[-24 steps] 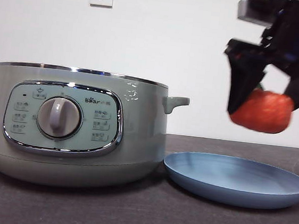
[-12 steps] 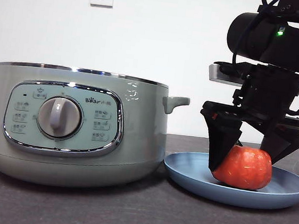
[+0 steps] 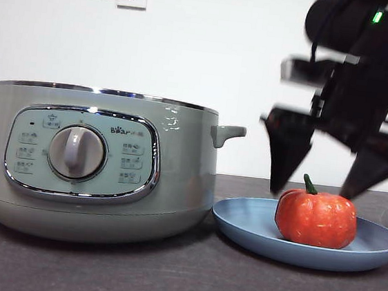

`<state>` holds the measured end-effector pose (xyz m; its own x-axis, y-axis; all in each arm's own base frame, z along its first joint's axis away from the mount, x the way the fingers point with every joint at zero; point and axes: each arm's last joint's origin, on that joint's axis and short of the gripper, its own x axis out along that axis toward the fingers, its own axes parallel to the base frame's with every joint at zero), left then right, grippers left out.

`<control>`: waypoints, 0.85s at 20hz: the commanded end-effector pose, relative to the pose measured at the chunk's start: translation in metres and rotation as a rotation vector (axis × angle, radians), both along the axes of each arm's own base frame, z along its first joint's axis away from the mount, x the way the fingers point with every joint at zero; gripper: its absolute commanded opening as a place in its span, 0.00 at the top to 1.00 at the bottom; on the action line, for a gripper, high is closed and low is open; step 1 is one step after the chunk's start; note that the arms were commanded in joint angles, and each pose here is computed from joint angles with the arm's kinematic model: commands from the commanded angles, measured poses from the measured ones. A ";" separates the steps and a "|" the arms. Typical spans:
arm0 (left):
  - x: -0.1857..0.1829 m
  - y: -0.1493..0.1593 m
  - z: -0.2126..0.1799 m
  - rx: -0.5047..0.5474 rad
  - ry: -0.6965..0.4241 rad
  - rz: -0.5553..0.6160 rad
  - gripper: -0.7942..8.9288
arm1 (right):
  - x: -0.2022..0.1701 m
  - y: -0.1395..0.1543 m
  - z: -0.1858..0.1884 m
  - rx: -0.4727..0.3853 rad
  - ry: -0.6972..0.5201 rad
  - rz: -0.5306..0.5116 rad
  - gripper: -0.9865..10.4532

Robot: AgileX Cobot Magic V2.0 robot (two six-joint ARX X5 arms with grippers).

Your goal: Take the pumpkin out from the steamer,put the pumpkin in the blue plate,close the lid

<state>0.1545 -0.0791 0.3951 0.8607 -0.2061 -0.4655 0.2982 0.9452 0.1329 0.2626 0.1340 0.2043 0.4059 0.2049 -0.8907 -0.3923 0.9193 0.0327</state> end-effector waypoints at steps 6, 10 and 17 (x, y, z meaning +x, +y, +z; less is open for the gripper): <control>0.027 -0.021 0.002 -0.122 -0.033 -0.131 0.93 | -0.039 -0.020 0.075 0.137 -0.256 -0.014 0.39; 0.049 -0.035 -0.012 -0.131 0.028 -0.171 0.93 | -0.060 -0.031 0.102 0.193 -0.367 -0.016 0.39; 0.087 -0.058 -0.046 -0.103 0.150 -0.202 0.93 | -0.076 -0.040 0.119 0.238 -0.440 -0.024 0.39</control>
<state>0.2408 -0.1361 0.3393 0.6915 -0.3960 -0.6041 0.4888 0.8723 -0.0122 0.1863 0.0947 0.3258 0.7404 0.3729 -0.5592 -0.4041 0.9118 0.0730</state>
